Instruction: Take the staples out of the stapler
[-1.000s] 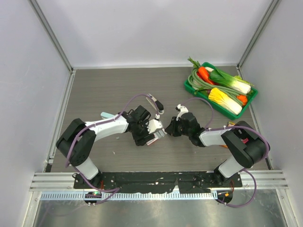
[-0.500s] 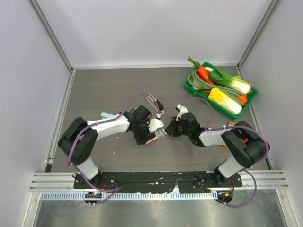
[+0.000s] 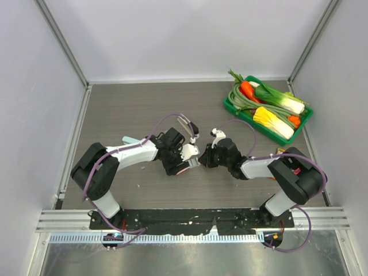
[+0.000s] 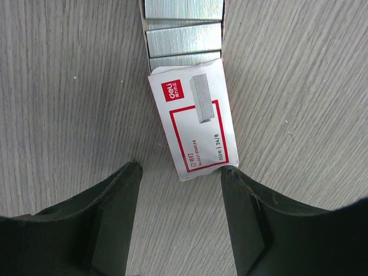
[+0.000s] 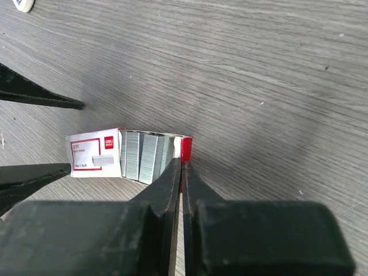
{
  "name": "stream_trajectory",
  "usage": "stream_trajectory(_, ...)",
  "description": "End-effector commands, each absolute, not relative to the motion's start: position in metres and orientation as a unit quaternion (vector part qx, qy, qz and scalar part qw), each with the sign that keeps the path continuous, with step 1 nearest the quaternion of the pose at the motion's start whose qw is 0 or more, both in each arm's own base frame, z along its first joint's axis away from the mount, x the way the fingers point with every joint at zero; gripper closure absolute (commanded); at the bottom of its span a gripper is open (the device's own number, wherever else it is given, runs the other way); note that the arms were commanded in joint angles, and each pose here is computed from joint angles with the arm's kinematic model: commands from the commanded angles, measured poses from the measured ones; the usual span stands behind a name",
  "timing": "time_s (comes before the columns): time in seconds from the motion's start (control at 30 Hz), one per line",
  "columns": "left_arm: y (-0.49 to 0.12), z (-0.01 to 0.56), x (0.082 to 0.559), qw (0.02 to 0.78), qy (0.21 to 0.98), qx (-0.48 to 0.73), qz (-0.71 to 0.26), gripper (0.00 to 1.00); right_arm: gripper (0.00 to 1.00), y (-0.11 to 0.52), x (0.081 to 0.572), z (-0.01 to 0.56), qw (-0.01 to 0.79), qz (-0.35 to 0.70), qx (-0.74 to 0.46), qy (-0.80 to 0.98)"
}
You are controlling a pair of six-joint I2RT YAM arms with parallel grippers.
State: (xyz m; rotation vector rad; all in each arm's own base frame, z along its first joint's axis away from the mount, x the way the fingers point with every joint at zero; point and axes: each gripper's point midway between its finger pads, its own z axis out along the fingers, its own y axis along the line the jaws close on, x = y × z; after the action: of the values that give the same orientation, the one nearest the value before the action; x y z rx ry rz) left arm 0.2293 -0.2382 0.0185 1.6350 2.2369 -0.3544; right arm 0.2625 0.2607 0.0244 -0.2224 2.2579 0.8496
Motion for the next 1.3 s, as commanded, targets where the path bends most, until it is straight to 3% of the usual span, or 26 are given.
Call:
stream_trajectory(0.0,-0.247,0.018,0.237,0.187,0.786,0.575,-0.126,0.38,0.93,0.280,0.253,0.031,0.354,0.346,-0.120,0.860)
stream_trajectory(1.27,-0.243,0.016,0.215,0.195,0.637,0.731,-0.145,0.38,0.94,0.315,0.256,0.043,0.343,0.391,-0.203,0.830)
